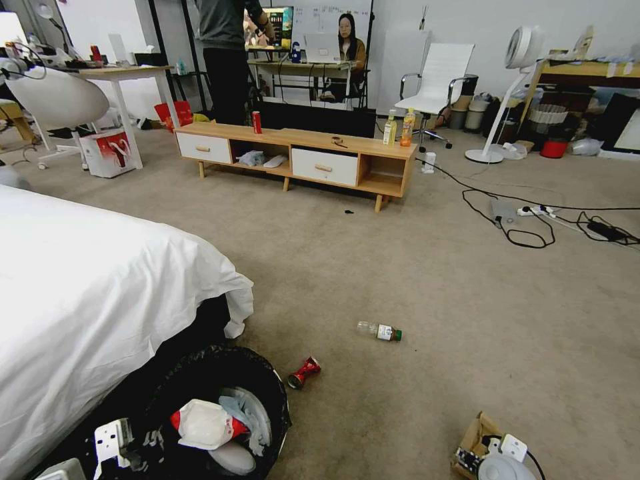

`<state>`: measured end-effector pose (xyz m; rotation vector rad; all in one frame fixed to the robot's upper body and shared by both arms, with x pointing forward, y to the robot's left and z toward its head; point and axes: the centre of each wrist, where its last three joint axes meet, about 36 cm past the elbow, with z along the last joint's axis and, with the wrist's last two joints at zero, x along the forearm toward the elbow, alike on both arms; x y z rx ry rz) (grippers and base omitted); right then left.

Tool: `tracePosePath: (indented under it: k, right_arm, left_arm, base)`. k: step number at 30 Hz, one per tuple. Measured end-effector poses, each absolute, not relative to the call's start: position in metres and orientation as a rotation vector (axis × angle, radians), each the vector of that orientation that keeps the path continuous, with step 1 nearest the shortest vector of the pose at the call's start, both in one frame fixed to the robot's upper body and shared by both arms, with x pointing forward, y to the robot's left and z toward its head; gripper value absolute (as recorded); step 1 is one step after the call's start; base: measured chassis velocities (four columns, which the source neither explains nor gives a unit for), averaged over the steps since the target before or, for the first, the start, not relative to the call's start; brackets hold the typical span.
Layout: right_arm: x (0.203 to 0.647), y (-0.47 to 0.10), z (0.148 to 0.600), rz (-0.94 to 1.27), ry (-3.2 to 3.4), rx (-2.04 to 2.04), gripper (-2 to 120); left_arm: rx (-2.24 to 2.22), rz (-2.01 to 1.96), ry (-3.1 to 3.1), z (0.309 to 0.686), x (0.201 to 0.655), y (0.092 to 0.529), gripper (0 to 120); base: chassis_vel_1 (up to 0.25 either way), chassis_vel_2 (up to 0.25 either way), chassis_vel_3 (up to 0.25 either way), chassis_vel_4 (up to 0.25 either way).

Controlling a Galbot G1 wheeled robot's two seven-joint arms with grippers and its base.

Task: Pick up the trash bin and place the garbage on the floor into it.

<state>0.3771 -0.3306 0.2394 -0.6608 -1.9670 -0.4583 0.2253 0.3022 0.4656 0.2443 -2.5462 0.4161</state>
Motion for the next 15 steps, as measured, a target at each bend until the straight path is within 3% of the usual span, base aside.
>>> tracePosePath:
  k: [4,15]
  right_arm:
    - [0.3770,-0.3293,0.2390,-0.455,-1.974,-0.658,53]
    - [0.3756,-0.3321,0.2426,-0.432,-2.013,-0.657,11]
  left_arm:
    - [0.245,0.418,-2.546,0.4653,0.2254,0.3021,2]
    - [0.251,0.425,-2.542,0.4632,0.2261,0.3000,2]
  base:
    - [0.000,0.000,0.000,0.000]
    - [0.000,0.000,0.000,0.000]
